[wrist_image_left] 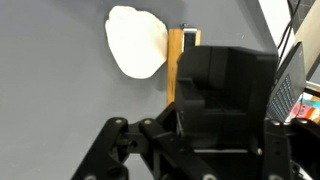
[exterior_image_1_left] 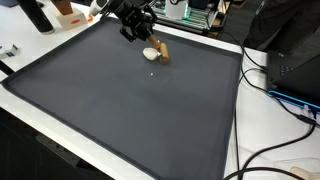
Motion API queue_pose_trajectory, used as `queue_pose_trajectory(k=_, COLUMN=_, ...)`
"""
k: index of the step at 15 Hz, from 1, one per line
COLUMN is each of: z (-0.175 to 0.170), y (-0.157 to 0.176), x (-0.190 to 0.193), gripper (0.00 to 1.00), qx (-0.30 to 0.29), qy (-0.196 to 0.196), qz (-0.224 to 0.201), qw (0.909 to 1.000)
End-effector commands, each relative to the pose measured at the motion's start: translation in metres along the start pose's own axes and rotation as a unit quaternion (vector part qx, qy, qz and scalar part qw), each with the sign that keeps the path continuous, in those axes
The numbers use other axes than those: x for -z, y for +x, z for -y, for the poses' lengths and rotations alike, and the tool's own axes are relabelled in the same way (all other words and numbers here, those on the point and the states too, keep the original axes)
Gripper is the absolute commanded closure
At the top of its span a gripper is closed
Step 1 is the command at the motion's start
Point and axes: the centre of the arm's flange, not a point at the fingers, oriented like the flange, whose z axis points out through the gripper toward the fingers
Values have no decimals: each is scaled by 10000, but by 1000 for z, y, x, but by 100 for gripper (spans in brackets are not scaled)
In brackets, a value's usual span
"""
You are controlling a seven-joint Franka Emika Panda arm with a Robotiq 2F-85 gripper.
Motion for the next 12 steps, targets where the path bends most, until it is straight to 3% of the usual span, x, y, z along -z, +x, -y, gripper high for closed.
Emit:
queue_pose_trajectory(k=1, z=-7, y=2, x=3, gripper=81, qx=-21, qy=283, qz=-160, qw=9995)
queue_pose_trajectory(k=12, z=-14, y=3, x=5, gripper=81, qx=-311, qy=699, qz=-249, qw=9968)
